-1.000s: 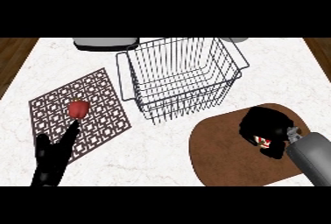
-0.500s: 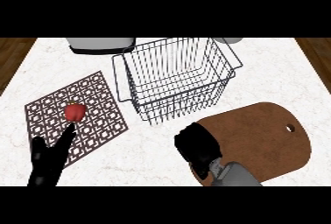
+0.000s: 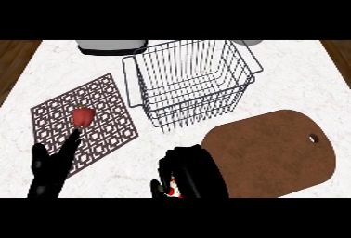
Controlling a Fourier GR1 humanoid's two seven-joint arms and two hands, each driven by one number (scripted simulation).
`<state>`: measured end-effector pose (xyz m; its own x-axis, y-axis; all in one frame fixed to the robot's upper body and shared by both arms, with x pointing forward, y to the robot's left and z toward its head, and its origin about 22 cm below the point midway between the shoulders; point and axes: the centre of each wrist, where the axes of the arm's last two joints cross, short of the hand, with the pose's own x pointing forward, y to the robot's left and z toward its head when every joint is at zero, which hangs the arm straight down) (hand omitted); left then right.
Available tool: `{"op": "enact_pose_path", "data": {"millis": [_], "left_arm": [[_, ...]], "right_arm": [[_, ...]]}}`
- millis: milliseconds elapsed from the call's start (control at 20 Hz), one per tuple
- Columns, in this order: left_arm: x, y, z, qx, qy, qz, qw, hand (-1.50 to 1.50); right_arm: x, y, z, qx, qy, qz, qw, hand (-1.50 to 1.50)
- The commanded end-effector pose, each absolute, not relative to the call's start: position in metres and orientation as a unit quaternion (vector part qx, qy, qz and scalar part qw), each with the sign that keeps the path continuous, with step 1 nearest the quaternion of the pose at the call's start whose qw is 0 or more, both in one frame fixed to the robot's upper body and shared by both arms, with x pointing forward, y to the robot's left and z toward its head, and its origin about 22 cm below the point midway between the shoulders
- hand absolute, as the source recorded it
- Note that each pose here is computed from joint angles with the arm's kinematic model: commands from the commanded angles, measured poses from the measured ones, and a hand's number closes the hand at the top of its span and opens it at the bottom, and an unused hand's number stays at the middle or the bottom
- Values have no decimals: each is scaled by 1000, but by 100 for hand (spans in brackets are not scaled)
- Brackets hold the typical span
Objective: Pick the cupcake from the cutting board and place it in the basket
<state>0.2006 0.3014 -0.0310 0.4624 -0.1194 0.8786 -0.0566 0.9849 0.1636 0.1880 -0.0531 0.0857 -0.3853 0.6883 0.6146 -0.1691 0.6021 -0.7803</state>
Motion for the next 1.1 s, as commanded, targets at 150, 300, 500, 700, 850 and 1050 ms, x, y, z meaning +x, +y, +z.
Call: {"op": "enact_pose_path", "data": {"millis": [150,300,500,700,850,1050], "left_arm": [[190,307,-49,82,-483,-25,871,0],[195,294,-43,71,-486,-28,871,0],[203,295,-48,71,-486,-20,871,0],[189,294,-52,67,-480,-30,874,0],[191,293,-50,77,-484,-29,871,0],[185,279,-53,62,-490,-26,869,0]], "right_arm": [[155,-34,147,-176,-772,250,558,150],[163,-34,182,-226,-764,221,562,150],[175,-30,221,-251,-768,178,562,150],[197,-23,253,-267,-760,158,572,150],[217,-18,269,-280,-742,160,587,150],[250,-5,278,-301,-729,167,592,150]]}}
